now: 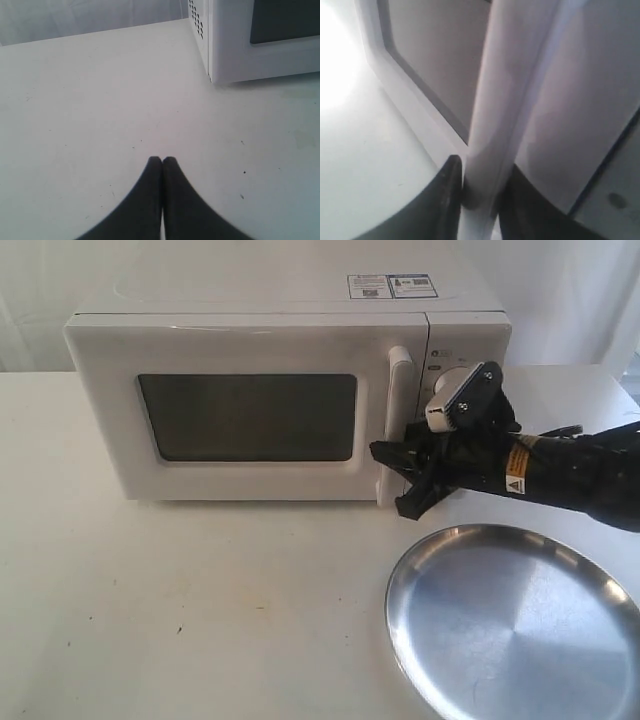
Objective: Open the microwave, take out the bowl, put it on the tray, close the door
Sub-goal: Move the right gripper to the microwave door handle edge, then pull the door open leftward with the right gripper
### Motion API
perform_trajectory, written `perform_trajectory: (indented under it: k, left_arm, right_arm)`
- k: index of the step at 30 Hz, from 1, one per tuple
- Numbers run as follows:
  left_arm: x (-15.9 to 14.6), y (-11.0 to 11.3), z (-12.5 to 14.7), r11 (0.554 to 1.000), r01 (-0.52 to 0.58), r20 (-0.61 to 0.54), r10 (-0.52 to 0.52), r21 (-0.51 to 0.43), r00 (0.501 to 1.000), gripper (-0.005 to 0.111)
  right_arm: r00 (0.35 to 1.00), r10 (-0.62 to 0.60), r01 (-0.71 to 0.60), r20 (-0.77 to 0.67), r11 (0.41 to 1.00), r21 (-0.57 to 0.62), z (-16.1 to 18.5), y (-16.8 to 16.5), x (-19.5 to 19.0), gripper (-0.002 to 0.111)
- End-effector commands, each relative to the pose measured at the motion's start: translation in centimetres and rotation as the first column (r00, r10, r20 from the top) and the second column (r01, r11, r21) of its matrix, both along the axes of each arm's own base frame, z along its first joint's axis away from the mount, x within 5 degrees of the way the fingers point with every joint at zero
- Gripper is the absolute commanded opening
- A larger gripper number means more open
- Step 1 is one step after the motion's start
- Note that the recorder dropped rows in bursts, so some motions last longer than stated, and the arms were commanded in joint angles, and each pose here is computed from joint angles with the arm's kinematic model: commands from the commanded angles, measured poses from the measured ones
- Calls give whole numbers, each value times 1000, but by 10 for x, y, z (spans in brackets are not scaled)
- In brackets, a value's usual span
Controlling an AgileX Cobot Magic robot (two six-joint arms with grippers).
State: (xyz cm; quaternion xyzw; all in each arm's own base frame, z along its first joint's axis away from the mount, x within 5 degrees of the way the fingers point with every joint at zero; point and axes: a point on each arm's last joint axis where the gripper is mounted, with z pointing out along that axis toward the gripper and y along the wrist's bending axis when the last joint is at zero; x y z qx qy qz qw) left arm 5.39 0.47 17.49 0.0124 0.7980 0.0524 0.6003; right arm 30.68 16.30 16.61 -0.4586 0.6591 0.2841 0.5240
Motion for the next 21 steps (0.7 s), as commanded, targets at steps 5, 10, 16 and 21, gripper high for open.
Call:
perform_trajectory:
  k: [5, 10, 16, 21]
  left_arm:
    - [0, 0, -1, 1000, -1, 0, 1, -10, 1000, 0]
    - [0, 0, -1, 1000, -1, 0, 1, -10, 1000, 0]
    - [0, 0, -1, 1000, -1, 0, 1, -10, 1000, 0]
    - [0, 0, -1, 1000, -1, 0, 1, -10, 1000, 0]
  right_arm:
    - [855, 519, -517, -24, 854, 49, 6, 15, -49, 0]
    - [883, 464, -465, -71, 885, 11, 1, 14, -45, 0]
    - [928, 332, -353, -169, 928, -118, -12, 8, -36, 0]
    - [932, 310, -341, -190, 926, -163, -5, 4, -37, 0]
